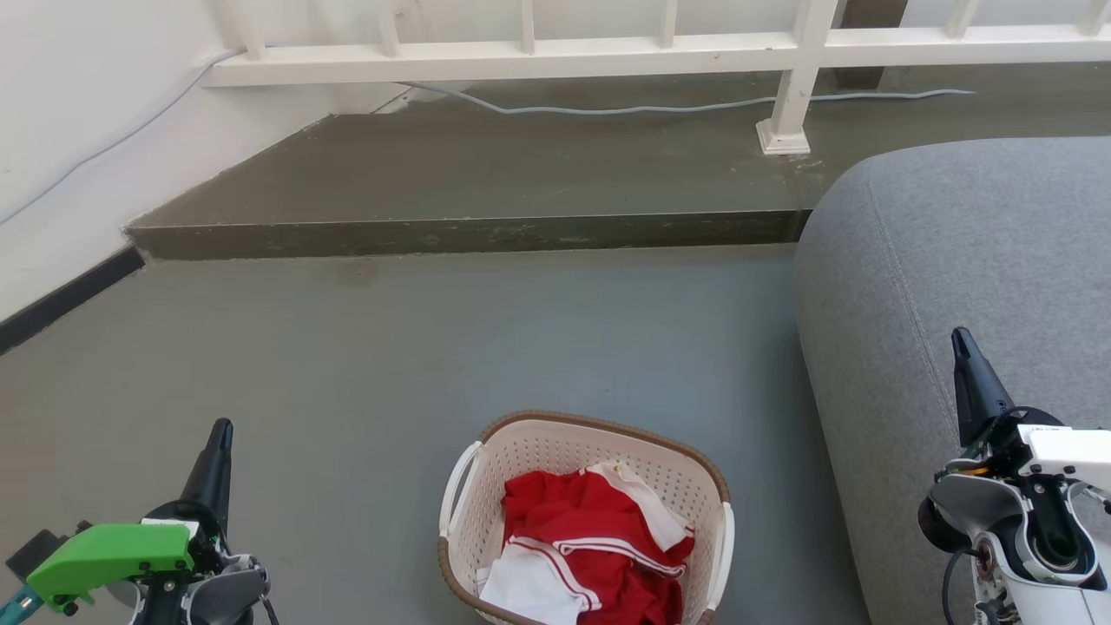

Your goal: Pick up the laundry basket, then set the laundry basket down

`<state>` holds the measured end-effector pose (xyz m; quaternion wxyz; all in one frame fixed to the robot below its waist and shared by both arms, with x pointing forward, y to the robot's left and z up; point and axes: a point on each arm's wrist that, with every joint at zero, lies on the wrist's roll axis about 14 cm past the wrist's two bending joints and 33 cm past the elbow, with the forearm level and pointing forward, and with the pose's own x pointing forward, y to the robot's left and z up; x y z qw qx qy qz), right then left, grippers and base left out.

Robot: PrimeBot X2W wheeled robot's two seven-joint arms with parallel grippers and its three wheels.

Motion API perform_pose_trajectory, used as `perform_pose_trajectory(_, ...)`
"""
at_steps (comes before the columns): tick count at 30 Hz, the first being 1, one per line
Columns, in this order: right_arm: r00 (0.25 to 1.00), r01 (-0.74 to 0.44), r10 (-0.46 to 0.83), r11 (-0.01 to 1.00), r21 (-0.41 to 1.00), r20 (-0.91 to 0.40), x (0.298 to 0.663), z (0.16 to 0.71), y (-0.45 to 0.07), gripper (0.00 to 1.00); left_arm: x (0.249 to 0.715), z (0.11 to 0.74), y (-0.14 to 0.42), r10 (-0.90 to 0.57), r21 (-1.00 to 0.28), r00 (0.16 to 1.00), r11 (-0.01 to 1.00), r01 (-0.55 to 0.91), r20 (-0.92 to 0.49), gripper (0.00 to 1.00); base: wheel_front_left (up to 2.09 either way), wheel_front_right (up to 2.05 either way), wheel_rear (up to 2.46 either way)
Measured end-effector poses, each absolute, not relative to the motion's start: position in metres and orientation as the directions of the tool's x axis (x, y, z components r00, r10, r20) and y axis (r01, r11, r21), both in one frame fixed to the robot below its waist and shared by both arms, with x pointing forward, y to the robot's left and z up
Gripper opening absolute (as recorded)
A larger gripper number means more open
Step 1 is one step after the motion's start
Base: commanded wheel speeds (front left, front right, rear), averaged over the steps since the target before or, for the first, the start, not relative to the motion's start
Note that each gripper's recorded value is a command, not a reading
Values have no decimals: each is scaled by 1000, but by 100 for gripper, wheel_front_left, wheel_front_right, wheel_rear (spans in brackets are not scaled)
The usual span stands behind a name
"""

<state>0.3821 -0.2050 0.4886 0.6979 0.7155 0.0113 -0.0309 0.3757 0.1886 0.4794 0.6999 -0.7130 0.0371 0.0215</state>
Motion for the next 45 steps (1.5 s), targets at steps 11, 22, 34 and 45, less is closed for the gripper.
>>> perform_pose_trajectory(11,998,59,-27,-26,998,-60,382,489,-205,0,376,479,189,-23,-996,996,-18,-83,-83,0,0,0,0)
perform_pose_trajectory(22,998,59,-27,-26,998,-60,382,489,-205,0,376,479,189,-23,-996,996,-18,-83,-83,0,0,0,0)
perform_pose_trajectory(34,990,136,-19,-47,990,-137,369,463,-195,100,363,455,182,-26,-987,987,-39,-157,-156,100,0,0,0)
perform_pose_trajectory(45,993,117,4,11,993,-117,373,470,-181,100,367,466,182,-12,-992,992,-6,-122,-122,100,0,0,0)
